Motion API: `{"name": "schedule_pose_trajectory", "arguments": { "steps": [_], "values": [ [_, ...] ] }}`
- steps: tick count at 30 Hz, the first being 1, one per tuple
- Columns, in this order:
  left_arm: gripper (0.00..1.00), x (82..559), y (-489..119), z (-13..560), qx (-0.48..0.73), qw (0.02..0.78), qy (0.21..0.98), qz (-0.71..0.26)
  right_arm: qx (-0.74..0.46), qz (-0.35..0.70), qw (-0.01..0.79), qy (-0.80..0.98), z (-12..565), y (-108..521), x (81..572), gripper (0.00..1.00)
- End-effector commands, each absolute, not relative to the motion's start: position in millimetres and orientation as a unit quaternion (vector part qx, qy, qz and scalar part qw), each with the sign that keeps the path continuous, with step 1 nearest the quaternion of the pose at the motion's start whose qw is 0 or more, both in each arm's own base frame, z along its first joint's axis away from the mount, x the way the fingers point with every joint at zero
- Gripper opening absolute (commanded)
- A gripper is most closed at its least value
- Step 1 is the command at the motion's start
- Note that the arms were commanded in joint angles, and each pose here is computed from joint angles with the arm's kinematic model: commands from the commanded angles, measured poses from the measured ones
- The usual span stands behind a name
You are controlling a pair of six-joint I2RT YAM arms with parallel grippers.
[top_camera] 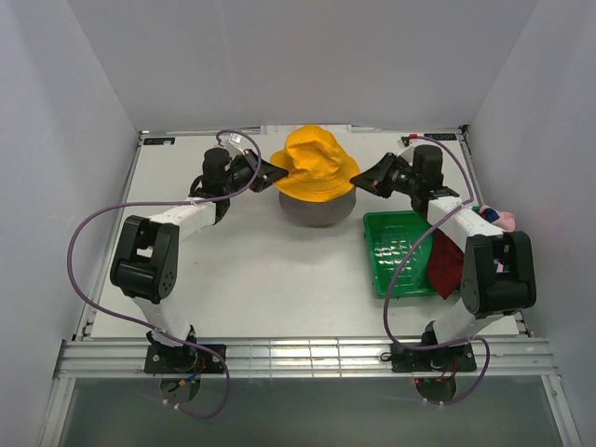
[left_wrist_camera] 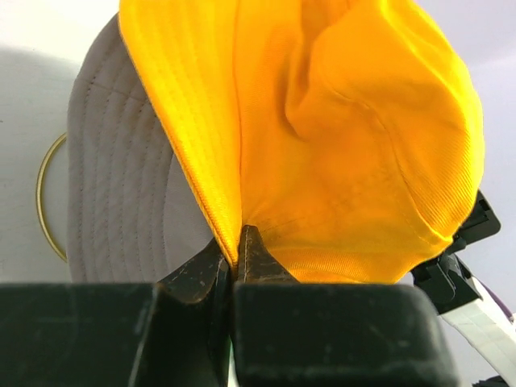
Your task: Stack the hats
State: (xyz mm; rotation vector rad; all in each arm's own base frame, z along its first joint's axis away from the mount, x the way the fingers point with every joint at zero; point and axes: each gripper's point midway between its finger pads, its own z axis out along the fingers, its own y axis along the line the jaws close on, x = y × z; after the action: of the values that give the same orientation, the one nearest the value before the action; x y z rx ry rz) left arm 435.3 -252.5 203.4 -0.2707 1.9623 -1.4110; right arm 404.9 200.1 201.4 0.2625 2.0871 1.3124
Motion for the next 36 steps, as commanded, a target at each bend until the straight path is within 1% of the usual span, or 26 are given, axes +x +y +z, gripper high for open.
{"name": "schedule_pose_trajectory", "arguments": {
  "steps": [1, 14, 28, 32, 35, 36],
  "values": [
    [0.13, 431, -243, 203, -0.113, 0.359, 0.765, -0.522, 0.105, 0.456, 0.309, 0.828, 168, 184, 397, 0.08],
    [0.14, 442, -236, 165, -0.144, 0.348, 0.788, -0.487, 0.111, 0.397, 0.259, 0.874, 119, 174, 400, 0.08],
    [0.13, 444, -213, 113, -0.186, 0.336, 0.822, -0.421, 0.106, 0.365, 0.246, 0.892, 103, 168, 405, 0.08],
    [0.15, 445, -210, 107, -0.187, 0.331, 0.827, -0.415, 0.103, 0.361, 0.245, 0.894, 106, 167, 408, 0.08],
    [0.17, 447, -210, 109, -0.186, 0.334, 0.827, -0.413, 0.099, 0.358, 0.247, 0.895, 109, 167, 410, 0.08],
    [0.2, 448, -210, 111, -0.186, 0.335, 0.826, -0.412, 0.098, 0.357, 0.247, 0.895, 110, 167, 410, 0.08]
  ]
}}
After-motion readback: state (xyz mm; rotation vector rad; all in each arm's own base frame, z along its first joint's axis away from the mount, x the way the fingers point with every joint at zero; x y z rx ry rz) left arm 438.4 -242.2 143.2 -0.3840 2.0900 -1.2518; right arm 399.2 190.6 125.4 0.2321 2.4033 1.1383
